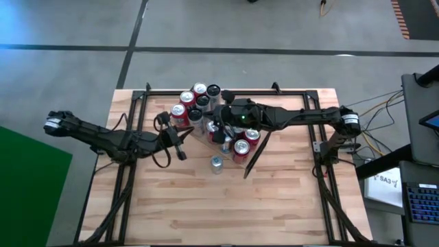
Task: Place canned beverage on shelf
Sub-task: Put the white/pink soda can on the shelf, align with the other white/pink soda cans
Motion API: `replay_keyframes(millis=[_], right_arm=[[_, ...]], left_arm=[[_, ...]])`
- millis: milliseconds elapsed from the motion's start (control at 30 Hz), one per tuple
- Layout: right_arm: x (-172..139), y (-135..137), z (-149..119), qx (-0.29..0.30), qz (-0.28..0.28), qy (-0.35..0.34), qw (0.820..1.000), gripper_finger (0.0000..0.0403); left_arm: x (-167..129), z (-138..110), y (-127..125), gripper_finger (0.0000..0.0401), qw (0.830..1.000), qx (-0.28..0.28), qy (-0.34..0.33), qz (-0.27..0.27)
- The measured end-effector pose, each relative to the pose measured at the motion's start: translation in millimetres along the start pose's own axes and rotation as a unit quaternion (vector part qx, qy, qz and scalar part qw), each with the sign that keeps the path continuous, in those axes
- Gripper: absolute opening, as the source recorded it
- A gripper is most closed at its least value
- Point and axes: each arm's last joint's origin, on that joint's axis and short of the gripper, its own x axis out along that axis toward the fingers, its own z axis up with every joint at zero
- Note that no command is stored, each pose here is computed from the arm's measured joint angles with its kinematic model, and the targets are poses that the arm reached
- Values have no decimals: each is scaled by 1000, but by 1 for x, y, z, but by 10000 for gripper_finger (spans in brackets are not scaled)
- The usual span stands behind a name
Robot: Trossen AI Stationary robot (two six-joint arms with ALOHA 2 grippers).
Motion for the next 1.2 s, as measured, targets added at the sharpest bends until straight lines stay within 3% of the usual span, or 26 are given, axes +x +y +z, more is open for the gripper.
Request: replay_keyframes(millis=[467, 633, 767, 967, 1200], right_arm=[[1, 1, -1, -2, 1, 2, 1000, 9], [0, 0, 0, -7, 1, 2, 1000, 9], [-1, 0, 0, -14, -1, 0, 1000, 9], [0, -5, 1, -21, -43, 0, 999, 9], [-2, -6, 6, -17, -44, -6, 999, 9]], left_arm=[[1, 0, 1, 1, 1000, -7, 1, 5], [1, -1, 3, 1, 999, -9, 12, 41], [1, -1, 3, 1, 999, -8, 13, 38], [0, -1, 3, 1, 999, -10, 13, 37], [-3, 5, 3, 1, 999, -18, -16, -38]])
